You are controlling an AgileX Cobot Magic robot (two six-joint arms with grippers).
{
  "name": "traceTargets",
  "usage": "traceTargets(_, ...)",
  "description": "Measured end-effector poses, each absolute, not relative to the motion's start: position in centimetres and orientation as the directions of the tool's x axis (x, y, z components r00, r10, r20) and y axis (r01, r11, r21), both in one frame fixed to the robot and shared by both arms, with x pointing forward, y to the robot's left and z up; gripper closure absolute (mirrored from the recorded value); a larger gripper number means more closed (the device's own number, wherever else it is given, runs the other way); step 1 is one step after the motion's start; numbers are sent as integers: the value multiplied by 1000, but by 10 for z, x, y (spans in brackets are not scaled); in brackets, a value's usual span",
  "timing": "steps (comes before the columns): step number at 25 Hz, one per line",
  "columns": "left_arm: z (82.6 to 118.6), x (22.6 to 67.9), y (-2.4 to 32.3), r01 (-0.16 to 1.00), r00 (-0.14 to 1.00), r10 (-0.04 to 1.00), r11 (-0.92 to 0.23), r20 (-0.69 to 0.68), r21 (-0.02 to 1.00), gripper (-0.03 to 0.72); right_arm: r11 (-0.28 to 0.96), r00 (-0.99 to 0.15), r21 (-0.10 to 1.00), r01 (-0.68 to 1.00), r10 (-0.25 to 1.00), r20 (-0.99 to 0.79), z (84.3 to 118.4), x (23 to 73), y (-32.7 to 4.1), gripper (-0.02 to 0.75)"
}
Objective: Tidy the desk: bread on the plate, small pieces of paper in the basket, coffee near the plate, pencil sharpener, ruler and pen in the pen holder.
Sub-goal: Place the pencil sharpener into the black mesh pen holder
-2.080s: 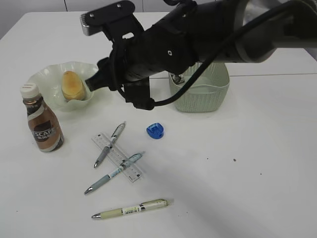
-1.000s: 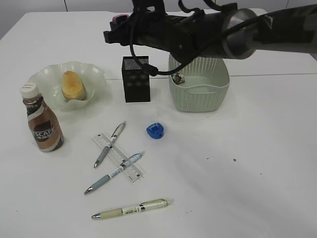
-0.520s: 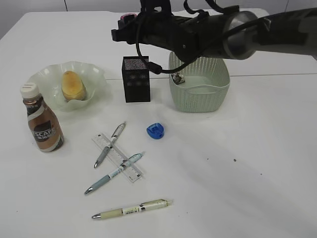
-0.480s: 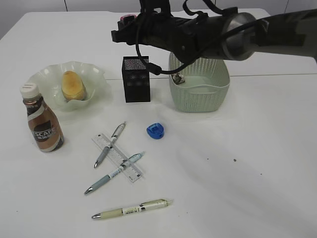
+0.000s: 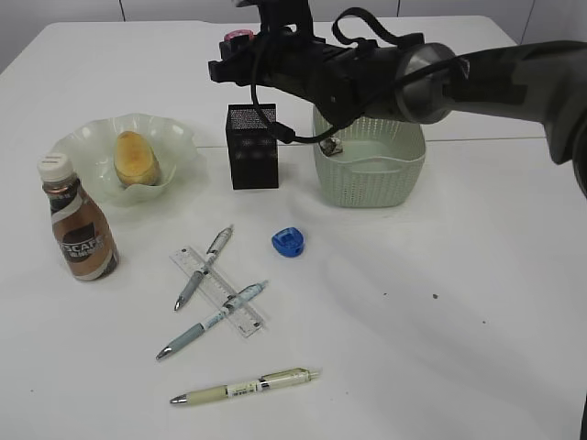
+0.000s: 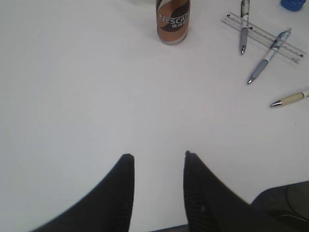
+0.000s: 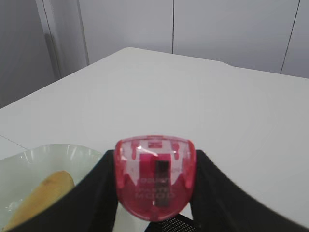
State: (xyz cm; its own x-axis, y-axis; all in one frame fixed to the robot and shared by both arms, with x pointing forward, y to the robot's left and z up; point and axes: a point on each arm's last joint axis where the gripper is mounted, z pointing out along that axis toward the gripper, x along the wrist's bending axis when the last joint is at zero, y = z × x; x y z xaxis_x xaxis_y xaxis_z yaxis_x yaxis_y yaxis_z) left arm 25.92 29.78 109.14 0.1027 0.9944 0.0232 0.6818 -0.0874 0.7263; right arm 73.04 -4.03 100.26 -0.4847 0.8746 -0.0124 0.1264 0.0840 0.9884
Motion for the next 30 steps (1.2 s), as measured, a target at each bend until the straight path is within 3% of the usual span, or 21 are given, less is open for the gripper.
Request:
traceTargets(7, 1092, 260, 298, 675, 102, 994, -87, 24, 732, 434, 79, -464, 986, 145, 886, -3, 980, 741, -50, 428)
traceTargets(30, 1093, 261, 298, 661, 101, 995, -86, 25, 746, 434, 37, -470, 996, 80, 883, 5, 966, 749, -48, 428)
